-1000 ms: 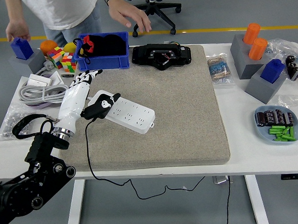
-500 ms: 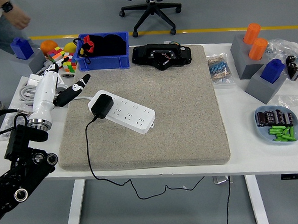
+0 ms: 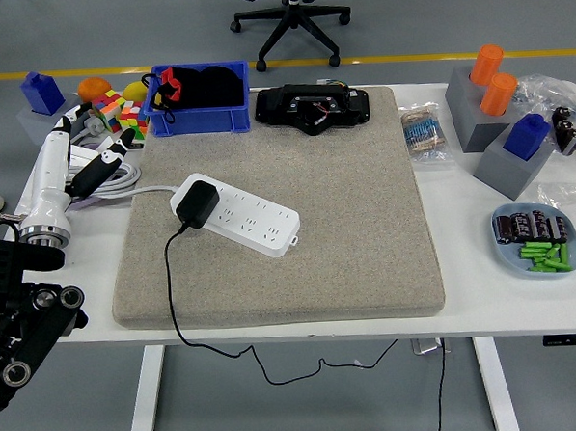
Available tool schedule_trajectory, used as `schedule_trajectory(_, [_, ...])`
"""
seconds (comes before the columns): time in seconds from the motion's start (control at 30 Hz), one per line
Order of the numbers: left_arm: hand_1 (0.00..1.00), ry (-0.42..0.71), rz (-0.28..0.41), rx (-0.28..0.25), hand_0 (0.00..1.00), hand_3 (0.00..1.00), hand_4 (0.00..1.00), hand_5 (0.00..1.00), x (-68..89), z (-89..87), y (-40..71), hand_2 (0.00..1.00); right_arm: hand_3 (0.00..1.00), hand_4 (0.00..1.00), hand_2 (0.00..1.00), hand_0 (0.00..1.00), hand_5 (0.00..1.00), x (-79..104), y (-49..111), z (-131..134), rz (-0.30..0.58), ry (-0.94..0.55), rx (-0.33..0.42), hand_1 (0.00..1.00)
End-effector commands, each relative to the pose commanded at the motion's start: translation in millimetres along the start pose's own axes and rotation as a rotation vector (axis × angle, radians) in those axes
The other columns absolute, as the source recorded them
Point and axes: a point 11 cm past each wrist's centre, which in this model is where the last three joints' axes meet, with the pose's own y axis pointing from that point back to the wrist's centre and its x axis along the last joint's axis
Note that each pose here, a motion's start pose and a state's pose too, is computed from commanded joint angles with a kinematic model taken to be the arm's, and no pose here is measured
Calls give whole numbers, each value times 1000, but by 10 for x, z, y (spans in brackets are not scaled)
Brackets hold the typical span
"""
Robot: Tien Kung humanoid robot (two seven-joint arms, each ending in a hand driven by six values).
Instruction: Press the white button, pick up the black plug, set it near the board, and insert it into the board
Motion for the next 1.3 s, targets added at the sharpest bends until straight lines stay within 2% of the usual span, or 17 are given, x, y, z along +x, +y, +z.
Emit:
schedule_trajectory(0.27, [977, 11, 17, 13, 998, 866, 885, 723, 73, -39, 8, 916, 579, 640, 573, 613, 371, 2, 0, 0, 0, 5, -1, 579])
schedule_trajectory(0.57, [976, 24, 16, 20, 998, 862, 877, 707, 81, -42, 15, 912, 581, 640, 574, 612, 372, -9, 0, -14, -6, 3, -3, 580])
schedule_trajectory(0.6, [973, 25, 18, 21, 998, 850, 866, 670, 84, -43, 17, 910, 581, 641, 577, 613, 374, -10, 0, -10, -7, 3, -4, 582])
schedule_trajectory(1.3, [970, 42, 24, 15, 998, 831, 851, 654, 110, -21, 20, 906, 584, 646, 579, 616, 379, -25, 0, 11, -11, -3, -13, 585])
